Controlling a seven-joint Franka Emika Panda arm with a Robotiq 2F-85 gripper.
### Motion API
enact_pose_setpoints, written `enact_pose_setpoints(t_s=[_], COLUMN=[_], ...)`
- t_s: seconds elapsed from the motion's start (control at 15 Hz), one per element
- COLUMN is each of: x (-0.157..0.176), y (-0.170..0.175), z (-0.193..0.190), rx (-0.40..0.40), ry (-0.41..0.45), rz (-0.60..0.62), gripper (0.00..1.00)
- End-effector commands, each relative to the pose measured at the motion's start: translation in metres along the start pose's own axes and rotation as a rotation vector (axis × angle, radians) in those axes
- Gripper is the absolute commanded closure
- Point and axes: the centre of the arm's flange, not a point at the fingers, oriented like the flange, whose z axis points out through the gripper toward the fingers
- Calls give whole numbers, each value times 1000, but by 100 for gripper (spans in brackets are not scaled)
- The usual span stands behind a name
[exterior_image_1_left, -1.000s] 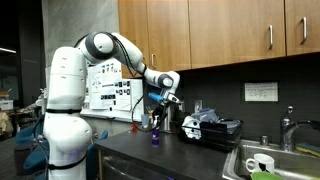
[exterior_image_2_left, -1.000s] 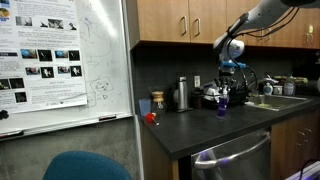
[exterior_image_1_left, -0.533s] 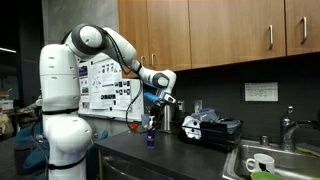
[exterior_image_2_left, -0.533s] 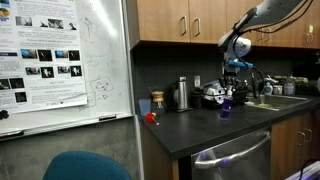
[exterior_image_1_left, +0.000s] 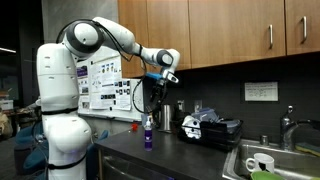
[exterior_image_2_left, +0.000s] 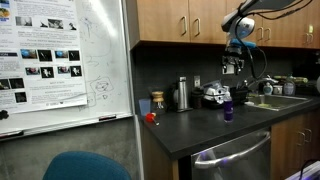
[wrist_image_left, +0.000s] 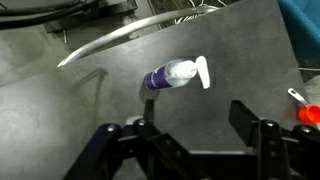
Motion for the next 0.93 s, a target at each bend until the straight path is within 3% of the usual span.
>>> enact_pose_setpoints(t_s=[0.0, 0.2, 0.33, 0.87], x=[1, -3, -7, -4], y=[-7, -8, -5, -6], z=[-23, -27, -25, -22], rx=[7, 0, -24, -9], ry=[-13, -4, 47, 22], rz=[-15, -16, -16, -10], gripper=[0, 0, 0, 0])
